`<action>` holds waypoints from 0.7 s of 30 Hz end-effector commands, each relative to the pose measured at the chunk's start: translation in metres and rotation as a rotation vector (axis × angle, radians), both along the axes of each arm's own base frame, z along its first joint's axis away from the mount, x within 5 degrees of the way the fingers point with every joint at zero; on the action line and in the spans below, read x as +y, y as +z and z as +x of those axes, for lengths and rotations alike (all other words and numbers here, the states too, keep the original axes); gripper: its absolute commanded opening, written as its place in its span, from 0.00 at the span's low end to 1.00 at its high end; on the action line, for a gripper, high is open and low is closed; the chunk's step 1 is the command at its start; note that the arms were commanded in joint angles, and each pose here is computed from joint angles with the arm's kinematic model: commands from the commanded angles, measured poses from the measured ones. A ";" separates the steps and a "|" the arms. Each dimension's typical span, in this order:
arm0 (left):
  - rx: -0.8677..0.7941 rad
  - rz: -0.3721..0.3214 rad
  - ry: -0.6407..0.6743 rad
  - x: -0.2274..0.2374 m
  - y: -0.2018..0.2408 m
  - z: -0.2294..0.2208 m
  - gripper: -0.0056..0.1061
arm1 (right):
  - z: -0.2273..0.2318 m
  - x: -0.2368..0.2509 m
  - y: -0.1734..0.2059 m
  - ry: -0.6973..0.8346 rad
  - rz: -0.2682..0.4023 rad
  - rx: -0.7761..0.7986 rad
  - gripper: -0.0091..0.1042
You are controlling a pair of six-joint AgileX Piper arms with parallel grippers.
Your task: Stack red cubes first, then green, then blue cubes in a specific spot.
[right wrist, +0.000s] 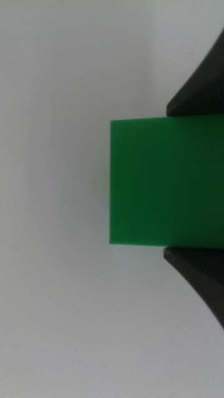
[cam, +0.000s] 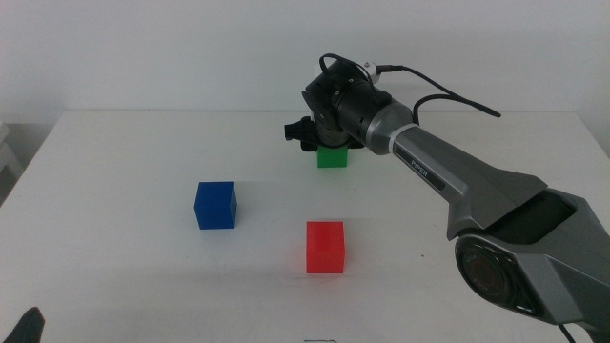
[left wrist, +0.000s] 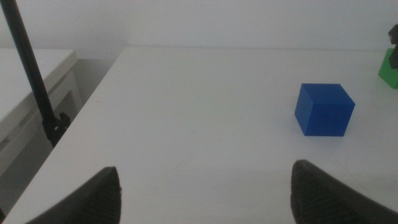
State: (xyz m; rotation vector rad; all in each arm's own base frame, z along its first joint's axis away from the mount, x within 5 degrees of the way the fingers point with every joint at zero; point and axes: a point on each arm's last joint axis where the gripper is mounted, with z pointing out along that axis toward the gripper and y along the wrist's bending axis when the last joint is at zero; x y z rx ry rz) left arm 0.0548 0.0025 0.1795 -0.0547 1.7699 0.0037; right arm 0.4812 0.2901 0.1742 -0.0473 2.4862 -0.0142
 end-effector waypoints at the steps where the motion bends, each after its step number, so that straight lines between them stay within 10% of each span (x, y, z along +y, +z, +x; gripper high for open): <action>1: -0.103 -0.007 -0.007 -0.001 0.009 0.000 0.89 | 0.002 -0.013 0.055 -0.017 0.019 -0.113 0.20; 11: -0.103 -0.007 -0.007 -0.001 0.009 0.000 0.89 | -0.050 0.003 0.122 0.076 -0.001 -0.094 0.07; 21: -0.103 -0.007 -0.007 -0.001 0.009 0.000 0.89 | -0.139 -0.007 0.147 0.070 0.125 -0.146 0.07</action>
